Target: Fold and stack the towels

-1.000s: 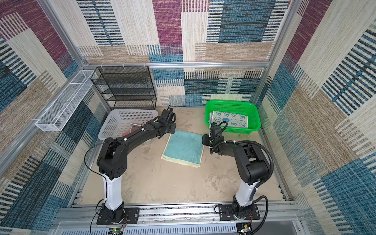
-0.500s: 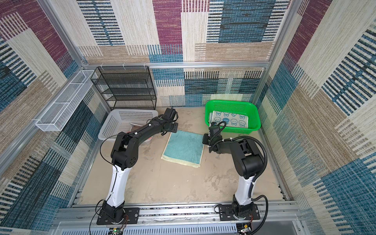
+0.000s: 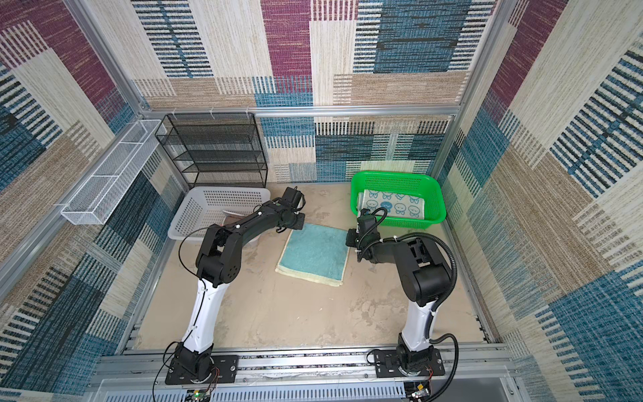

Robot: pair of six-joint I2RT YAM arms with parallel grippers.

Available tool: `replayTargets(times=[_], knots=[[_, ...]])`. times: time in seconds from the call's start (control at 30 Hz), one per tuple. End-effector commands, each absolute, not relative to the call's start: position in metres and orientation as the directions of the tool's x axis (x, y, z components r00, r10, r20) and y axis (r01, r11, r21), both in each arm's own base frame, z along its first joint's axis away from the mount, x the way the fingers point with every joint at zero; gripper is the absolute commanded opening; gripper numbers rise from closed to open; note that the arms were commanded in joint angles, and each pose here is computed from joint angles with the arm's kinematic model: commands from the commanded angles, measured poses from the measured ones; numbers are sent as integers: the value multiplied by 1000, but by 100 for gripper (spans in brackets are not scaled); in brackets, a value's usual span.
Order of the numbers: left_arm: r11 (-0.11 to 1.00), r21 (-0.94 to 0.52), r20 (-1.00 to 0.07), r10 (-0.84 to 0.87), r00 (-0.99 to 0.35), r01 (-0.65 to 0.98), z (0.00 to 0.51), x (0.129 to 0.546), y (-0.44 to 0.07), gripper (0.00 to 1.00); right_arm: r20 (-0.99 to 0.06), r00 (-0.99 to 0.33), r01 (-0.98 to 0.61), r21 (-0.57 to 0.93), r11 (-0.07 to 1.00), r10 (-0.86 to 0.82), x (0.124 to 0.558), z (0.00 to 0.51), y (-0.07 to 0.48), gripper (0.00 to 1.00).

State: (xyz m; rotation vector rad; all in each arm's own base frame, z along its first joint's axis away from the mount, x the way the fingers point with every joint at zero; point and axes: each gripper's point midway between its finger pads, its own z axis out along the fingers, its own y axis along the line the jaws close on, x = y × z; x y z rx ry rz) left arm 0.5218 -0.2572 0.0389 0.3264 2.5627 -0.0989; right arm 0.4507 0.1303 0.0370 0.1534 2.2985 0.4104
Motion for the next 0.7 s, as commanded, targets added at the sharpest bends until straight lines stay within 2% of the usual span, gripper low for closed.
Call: replayTargets(times=[0.0,0.1,0.47,0.67], knots=[[968,-22,-531,201,-823,251,40,522,-259,5,-708,-665,-48,358,932,238,456,47,135,9],[968,-21,-536,201,-820,251,42,523,-259,0,-711,-662,-58,361,931,235,456,48,137,0],[973,-20,-656,160,-738,229,91,525,-251,0,-782,-590,-116,332,936,204,452,77,134,0],[977,-25,-728,129,-674,214,119,509,-238,0,-814,-552,-193,335,922,180,437,98,140,0]])
